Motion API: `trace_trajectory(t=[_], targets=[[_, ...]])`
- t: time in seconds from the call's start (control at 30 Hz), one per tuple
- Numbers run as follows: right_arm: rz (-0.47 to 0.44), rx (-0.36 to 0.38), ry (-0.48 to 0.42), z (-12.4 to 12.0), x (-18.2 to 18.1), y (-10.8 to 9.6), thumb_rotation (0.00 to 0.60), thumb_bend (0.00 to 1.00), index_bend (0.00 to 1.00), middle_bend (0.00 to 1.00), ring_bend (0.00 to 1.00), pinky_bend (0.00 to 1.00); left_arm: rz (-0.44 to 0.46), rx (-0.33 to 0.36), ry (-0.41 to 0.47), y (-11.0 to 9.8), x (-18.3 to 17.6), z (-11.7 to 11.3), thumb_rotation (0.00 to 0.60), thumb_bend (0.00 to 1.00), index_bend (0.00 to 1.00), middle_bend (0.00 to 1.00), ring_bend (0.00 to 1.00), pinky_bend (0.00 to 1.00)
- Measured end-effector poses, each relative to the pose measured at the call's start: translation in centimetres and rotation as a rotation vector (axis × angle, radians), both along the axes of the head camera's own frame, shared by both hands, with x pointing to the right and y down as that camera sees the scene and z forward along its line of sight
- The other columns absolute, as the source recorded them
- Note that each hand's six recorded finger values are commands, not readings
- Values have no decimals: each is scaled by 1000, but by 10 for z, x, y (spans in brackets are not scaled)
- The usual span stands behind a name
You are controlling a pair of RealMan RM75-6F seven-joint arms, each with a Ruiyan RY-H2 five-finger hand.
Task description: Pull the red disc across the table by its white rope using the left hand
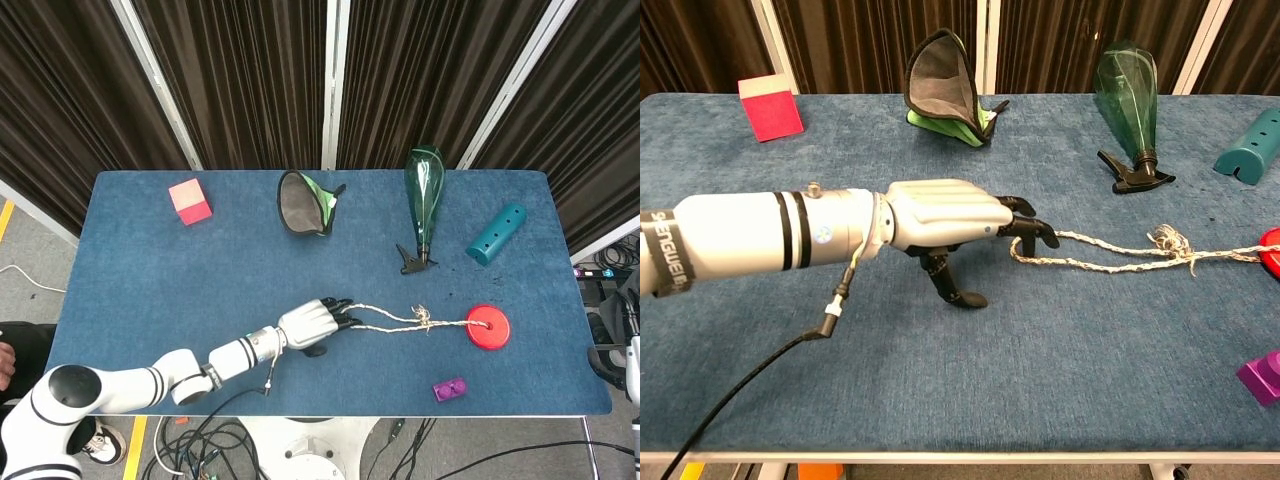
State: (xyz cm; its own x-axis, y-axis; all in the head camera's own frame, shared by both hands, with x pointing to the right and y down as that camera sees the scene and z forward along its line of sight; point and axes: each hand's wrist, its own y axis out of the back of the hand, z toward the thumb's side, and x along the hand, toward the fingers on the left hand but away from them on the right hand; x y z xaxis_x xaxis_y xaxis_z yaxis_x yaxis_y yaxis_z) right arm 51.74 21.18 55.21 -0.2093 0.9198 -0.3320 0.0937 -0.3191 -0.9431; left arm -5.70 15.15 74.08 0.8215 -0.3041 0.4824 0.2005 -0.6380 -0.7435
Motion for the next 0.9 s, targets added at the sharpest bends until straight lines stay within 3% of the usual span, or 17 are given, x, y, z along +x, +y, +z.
trace_trajectory(t=[0.27, 0.57, 0.7, 0.77, 0.83, 0.9], targets=[[0, -8, 2, 2, -2, 0, 600, 213, 0, 0, 0, 0, -14, 19, -12, -5, -15, -9, 600, 236, 117, 856, 305, 197], [-4, -14, 6, 4, -6, -1, 600, 215, 0, 0, 0, 0, -38, 35, -15, -7, -29, -17, 600, 254, 153, 945, 473, 203], [-5, -18, 5, 5, -7, -1, 600, 215, 0, 0, 0, 0, -59, 69, -17, -10, -36, -20, 600, 323, 385, 989, 581, 282], [-6, -18, 4, 5, -8, -2, 600, 215, 0, 0, 0, 0, -74, 93, -17, -13, -40, -22, 600, 321, 601, 1000, 650, 377], [-7, -20, 3, 5, -8, -2, 600, 214, 0, 0, 0, 0, -102, 121, -20, -17, -48, -26, 600, 323, 713, 1000, 675, 451], [-9, -22, 2, 6, -9, -2, 600, 215, 0, 0, 0, 0, -135, 151, -29, -23, -59, -30, 600, 326, 759, 1000, 699, 519]])
